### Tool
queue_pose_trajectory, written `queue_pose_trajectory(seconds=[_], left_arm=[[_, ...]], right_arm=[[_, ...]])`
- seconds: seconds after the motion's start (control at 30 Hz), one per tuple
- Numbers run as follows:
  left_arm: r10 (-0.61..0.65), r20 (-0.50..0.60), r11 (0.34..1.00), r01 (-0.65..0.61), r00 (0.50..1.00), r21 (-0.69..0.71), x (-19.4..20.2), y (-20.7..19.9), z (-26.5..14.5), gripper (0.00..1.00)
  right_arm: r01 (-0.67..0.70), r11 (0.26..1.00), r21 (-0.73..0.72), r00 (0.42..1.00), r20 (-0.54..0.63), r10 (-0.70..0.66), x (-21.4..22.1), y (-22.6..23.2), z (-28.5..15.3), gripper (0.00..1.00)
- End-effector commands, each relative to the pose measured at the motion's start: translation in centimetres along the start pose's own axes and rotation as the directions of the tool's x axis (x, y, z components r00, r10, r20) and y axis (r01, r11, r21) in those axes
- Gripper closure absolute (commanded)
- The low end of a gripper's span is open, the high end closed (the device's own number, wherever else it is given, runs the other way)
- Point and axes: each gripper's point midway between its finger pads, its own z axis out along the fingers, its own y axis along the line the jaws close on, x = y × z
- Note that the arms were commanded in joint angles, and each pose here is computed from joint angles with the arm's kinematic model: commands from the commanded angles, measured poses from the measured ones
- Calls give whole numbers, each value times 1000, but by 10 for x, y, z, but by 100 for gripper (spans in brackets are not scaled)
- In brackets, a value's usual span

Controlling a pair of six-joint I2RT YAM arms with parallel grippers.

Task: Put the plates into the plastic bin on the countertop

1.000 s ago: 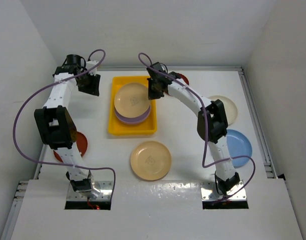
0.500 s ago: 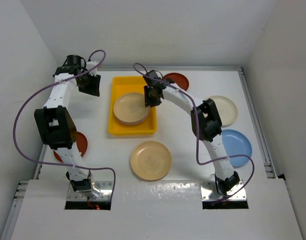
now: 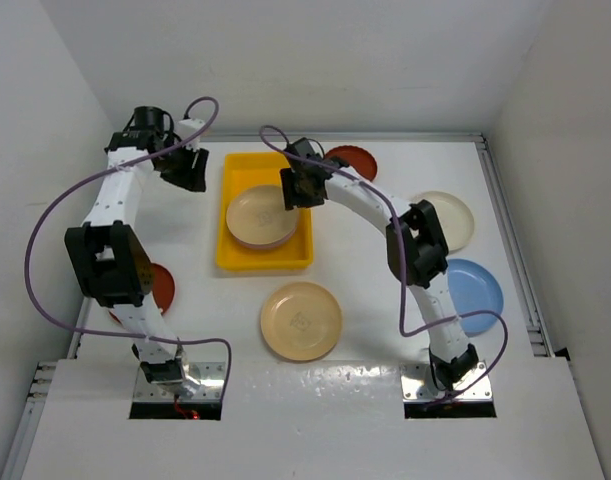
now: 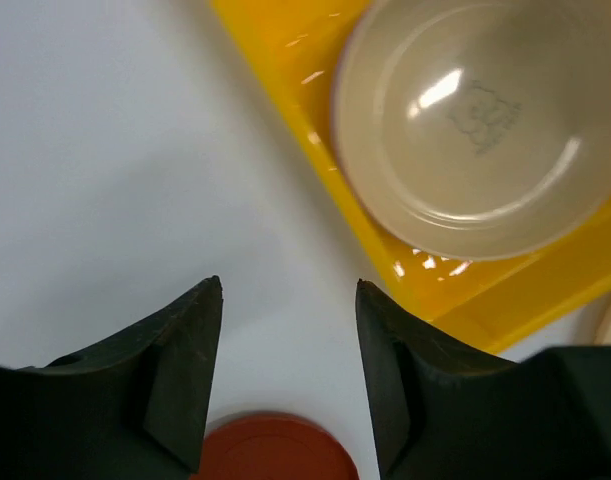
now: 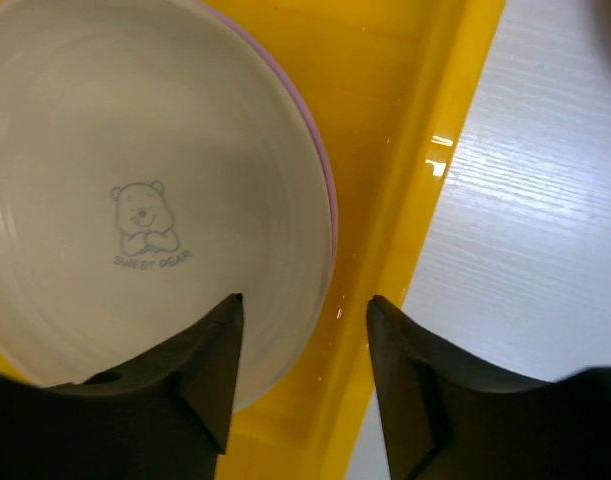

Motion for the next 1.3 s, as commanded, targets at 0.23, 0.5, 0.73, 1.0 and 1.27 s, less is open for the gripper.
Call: queue_pose_trajectory(seconds=[0.23, 0.5, 0.73, 1.0, 1.27], left_arm=[[534, 23, 737, -479, 845, 478, 26, -219, -15, 37], [804, 77, 482, -721, 590, 498, 101, -326, -4, 32], [842, 145, 394, -777, 519, 491, 87, -392, 53, 28], [882, 196, 246, -774, 429, 583, 127, -409, 90, 28], [921, 151, 205, -774, 360, 599, 153, -400, 120, 37]], right_arm=[[-173, 985, 10, 898, 413, 154, -61, -82, -201, 17], [-305, 944, 125, 866, 449, 220, 32, -165, -241, 17], [-338, 937, 85, 878, 388, 281, 85, -166, -249, 18], [-354, 929, 111, 876, 387, 288, 122, -177, -275, 18], [-365, 924, 117, 863, 416, 288, 126, -180, -292, 18]])
